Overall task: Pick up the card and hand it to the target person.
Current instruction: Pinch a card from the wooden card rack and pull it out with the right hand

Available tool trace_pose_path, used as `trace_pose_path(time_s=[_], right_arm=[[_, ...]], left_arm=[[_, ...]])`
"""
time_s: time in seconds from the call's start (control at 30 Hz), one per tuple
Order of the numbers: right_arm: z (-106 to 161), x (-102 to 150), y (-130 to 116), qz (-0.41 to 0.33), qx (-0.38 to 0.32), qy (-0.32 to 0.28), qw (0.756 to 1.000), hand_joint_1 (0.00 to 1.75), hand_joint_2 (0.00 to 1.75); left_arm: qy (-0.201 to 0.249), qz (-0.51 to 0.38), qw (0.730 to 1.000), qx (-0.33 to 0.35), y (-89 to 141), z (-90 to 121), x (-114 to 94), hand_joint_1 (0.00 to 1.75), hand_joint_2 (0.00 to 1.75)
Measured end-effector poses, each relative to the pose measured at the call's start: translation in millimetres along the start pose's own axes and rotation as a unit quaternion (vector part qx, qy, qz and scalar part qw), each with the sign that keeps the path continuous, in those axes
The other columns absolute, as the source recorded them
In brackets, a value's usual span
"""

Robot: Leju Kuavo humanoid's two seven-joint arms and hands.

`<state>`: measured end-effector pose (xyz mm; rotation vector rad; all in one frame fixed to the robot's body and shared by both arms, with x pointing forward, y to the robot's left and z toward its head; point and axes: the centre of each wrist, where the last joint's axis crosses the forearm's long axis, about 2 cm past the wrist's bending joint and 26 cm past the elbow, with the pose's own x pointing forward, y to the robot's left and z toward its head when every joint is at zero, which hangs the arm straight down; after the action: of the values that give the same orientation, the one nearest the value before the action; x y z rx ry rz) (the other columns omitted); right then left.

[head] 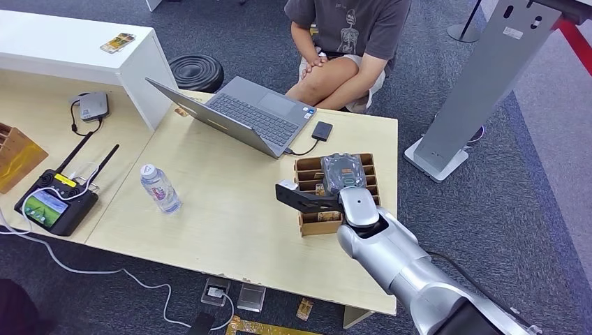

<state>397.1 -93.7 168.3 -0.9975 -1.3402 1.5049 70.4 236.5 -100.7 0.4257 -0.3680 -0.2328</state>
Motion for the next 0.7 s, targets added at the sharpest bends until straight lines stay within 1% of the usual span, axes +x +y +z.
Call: trace_pose_path(time_s=[0.27,0.4,0.5,0.7], right_arm=[[0,1,-2,-0.004,-0.018,-0.006,1.0,1.61,1.75],[0,4,-6,-0.005,-0.034,-0.011,0.999,1.6,1.75],[1,8,-12,-0.008,-0.049,-0.016,0.999,1.6,1.75],[2,15,-30,-0.018,-0.085,-0.022,0.996,1.65,1.75]], left_arm=[[0.0,0.0,1.0,0.0,0,0,0,0.0,0.0],[0.0,0.0,1.0,0.0,0,0,0,0.0,0.0],[0.0,0.0,1.0,0.001,0,0,0,0.0,0.0],[0.001,0.0,1.0,0.002,0,0,0,0.0,0.0]])
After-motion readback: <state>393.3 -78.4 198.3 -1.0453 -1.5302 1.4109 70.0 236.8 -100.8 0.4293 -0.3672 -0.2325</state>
